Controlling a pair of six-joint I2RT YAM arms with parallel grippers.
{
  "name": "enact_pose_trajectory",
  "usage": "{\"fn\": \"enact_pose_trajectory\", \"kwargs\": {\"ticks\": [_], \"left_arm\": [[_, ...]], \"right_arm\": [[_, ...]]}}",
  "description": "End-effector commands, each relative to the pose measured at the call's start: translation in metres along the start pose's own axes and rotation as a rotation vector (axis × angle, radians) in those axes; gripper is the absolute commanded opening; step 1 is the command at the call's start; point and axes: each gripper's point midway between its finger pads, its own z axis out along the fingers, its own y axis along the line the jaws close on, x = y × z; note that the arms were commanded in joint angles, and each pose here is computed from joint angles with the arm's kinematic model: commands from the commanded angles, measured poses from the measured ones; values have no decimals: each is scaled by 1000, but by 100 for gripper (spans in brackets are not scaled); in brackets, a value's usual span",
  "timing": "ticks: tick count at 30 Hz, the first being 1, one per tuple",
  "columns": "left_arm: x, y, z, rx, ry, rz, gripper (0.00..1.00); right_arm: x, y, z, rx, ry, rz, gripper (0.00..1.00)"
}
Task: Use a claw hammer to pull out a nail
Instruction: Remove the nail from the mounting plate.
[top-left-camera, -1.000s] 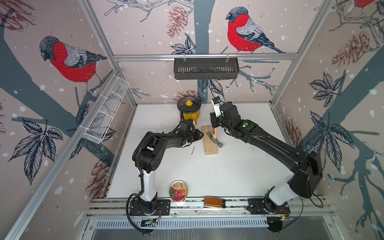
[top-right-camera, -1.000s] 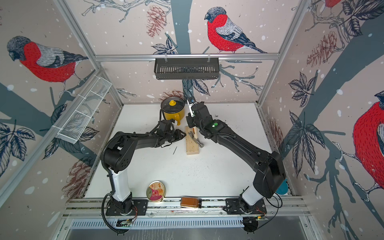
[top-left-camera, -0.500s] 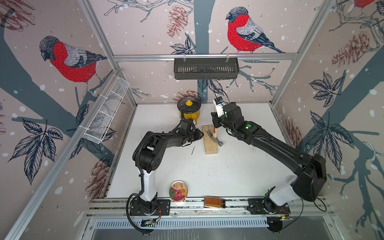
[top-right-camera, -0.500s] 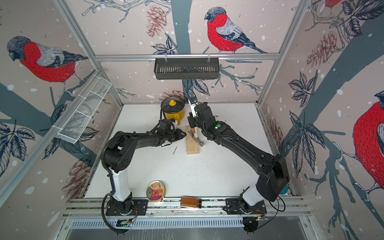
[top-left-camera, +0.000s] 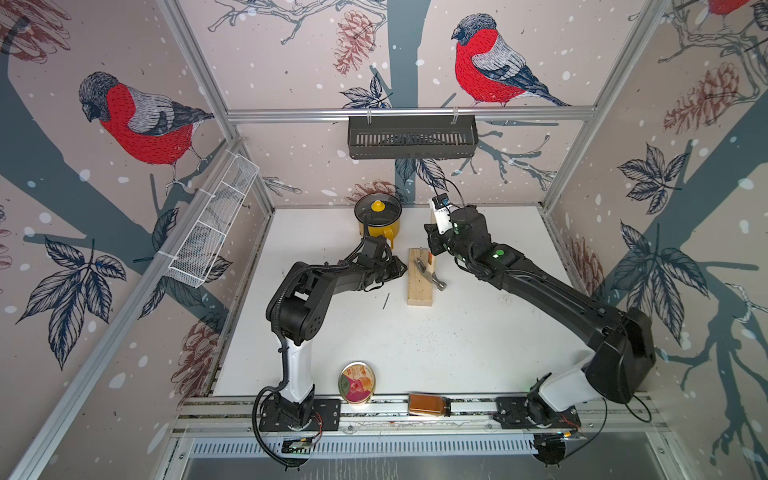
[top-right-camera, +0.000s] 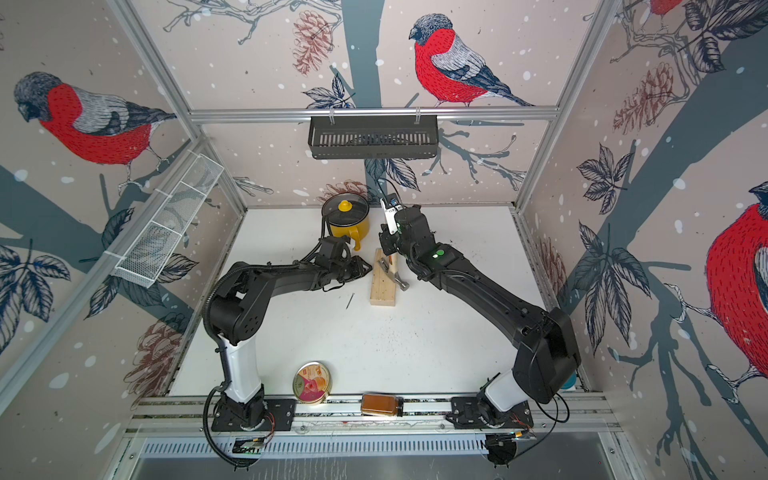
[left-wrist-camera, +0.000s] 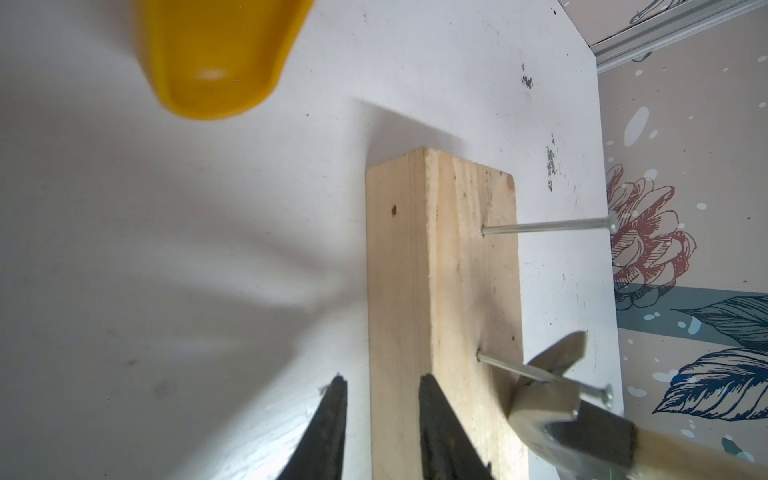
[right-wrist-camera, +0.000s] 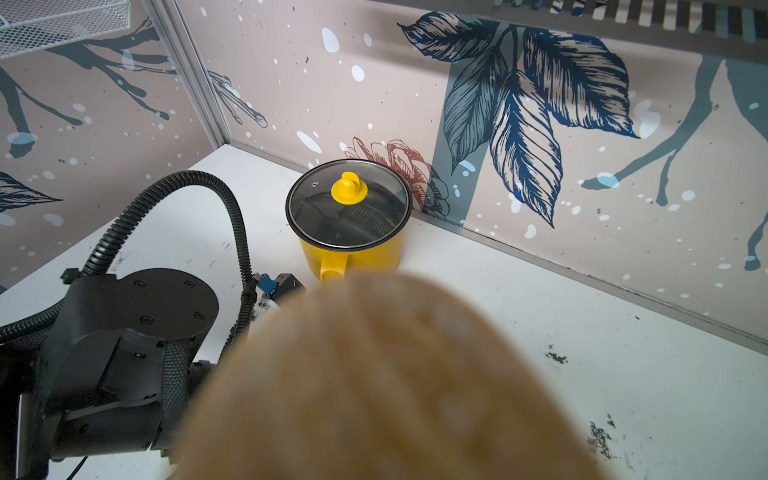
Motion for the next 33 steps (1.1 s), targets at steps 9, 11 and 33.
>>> {"fn": "enact_pose_trajectory", "kwargs": {"ticks": [9,11,33], "left_arm": [[-19,-15,1,10,-17,30,39],[-21,-12,6,-2,-11,32,40],[1,13,24,-21,42,-14,38]], "right_arm": [[-16,2,-6,-17,-110,30,0],[-14,1,-8,-18,-113,34,0],[11,3,-22,-48,-137,65,0]]}}
